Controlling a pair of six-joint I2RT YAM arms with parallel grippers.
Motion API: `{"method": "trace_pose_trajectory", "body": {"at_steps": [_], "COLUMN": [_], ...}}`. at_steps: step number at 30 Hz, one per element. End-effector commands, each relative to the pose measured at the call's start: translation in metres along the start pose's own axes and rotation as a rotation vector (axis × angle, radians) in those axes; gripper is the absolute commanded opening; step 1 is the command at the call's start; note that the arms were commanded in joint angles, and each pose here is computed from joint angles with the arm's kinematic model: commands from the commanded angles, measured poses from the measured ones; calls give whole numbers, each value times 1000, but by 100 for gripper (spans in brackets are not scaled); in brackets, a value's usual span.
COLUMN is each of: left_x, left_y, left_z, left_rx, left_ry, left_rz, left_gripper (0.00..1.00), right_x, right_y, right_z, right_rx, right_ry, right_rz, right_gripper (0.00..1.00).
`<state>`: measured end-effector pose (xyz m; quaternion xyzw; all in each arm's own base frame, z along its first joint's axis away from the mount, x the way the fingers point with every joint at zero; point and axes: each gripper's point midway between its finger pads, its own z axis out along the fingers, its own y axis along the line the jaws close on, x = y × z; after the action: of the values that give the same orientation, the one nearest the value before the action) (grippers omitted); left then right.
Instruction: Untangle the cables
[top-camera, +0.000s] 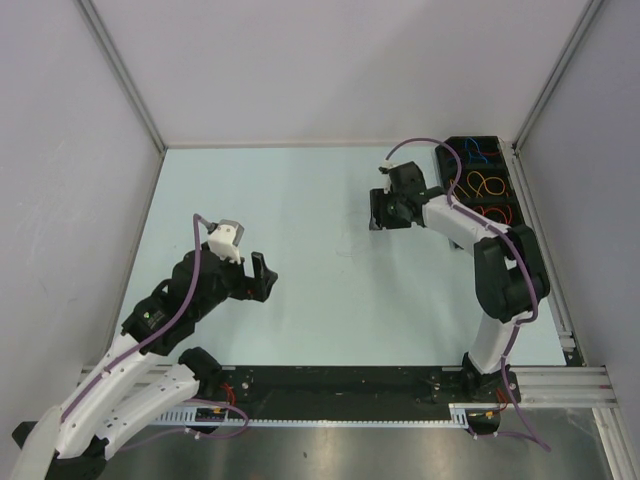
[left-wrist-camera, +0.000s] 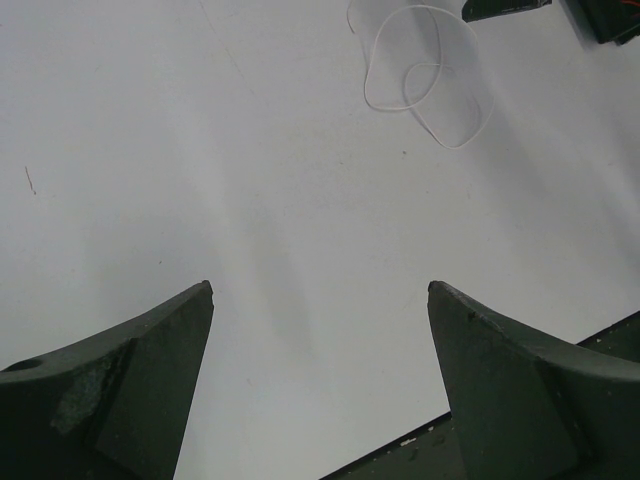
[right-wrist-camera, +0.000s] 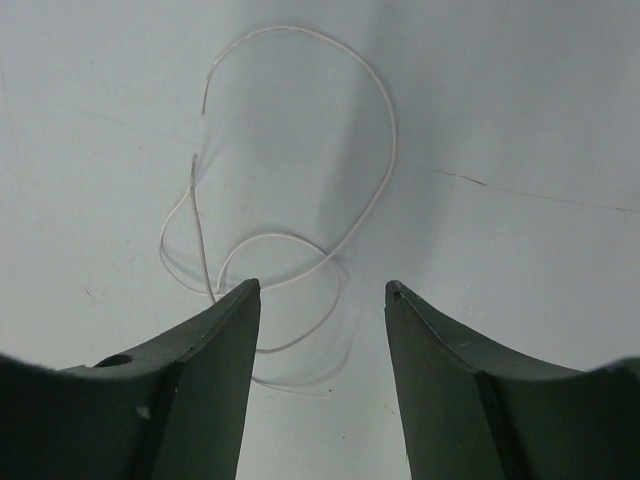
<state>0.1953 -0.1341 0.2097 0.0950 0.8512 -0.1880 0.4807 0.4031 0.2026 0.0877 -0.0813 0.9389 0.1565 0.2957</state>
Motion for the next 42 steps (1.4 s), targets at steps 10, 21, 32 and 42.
{"method": "trace_pose_trajectory", "body": {"at_steps": [10,21,32,42], "left_x": [-6,-7,-6,-7], "left_y": [-4,-4,-4,-4], "left_z": [0,0,0,0], "left_rx": [17,16,18,17], "left_ry": [-26,-26,-24,-26], "left_rz": [-19,-19,-19,-19], "left_gripper": [93,93,93,93], "right_x": [-28,-37,0,1], "right_y": [17,36,48,51], "right_z": [-18,-40,-15,-6], "right_rx": [14,-45,-96,-103], "right_ry": [-93,-139,-8,-6], "right_rz": [-97,-128,-169,-169], "right_gripper": [56,55,53,20]}}
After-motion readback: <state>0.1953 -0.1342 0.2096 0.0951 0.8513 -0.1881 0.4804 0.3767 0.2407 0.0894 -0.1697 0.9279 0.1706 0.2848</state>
